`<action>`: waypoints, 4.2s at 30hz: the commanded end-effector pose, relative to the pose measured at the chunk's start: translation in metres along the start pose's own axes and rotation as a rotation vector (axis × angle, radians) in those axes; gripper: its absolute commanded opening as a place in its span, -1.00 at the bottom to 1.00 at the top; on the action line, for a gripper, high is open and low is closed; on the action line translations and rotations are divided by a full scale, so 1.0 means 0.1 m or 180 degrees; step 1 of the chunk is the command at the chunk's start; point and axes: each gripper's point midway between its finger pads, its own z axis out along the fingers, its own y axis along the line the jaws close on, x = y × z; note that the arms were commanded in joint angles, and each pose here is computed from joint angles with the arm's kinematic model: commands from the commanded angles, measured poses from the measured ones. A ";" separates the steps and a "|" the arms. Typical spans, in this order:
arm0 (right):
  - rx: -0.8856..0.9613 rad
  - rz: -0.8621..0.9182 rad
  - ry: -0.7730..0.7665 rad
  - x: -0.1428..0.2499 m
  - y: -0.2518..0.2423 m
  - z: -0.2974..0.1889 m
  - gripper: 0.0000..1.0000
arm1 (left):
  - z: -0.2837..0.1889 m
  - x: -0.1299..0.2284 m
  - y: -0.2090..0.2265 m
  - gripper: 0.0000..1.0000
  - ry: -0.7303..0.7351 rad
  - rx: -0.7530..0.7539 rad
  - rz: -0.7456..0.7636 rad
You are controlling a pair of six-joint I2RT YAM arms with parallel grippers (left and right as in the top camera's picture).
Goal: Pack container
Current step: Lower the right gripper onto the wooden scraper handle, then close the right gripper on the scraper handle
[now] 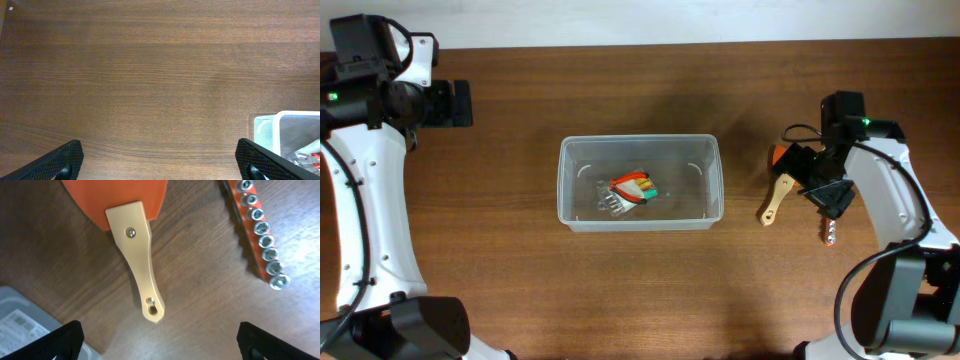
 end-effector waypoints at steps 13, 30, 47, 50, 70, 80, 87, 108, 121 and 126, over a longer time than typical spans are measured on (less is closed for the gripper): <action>-0.0083 -0.0203 -0.0021 0.08 0.09 0.43 0.97 | -0.02 -0.02 -0.02 0.99 -0.0036 0.0051 -0.0044; -0.0044 -0.0490 0.0153 0.13 0.21 0.85 0.97 | -0.02 -0.02 -0.02 0.99 -0.0034 0.0050 -0.0043; 0.0025 -0.0621 0.0381 0.23 0.16 1.09 0.91 | -0.02 -0.02 -0.02 0.99 -0.0035 0.0048 -0.0043; 0.0061 -0.0594 0.0426 0.27 0.13 1.08 0.82 | -0.02 -0.02 -0.02 0.99 -0.0036 0.0050 -0.0043; 0.0338 -0.0309 0.0479 0.32 -0.04 1.06 0.48 | -0.02 -0.02 -0.02 0.99 -0.0035 0.0051 -0.0043; 0.0356 -0.0311 0.0461 0.31 -0.05 1.06 -0.02 | -0.02 -0.02 -0.02 0.99 -0.0037 0.0051 -0.0043; 0.0349 -0.0313 0.0452 0.31 -0.04 1.06 -0.47 | -0.02 -0.02 -0.02 0.99 -0.0036 0.0051 -0.0043; 0.0343 -0.0313 0.0446 0.30 -0.03 1.07 -0.68 | -0.02 -0.02 -0.02 0.99 -0.0037 0.0049 -0.0043; 0.0342 -0.0314 0.0444 0.30 -0.03 1.07 -0.87 | -0.02 -0.02 -0.02 0.99 -0.0037 0.0049 -0.0043; 0.0339 -0.0314 0.0441 0.30 -0.03 1.07 -0.92 | -0.02 -0.02 -0.02 0.99 -0.0037 0.0049 -0.0043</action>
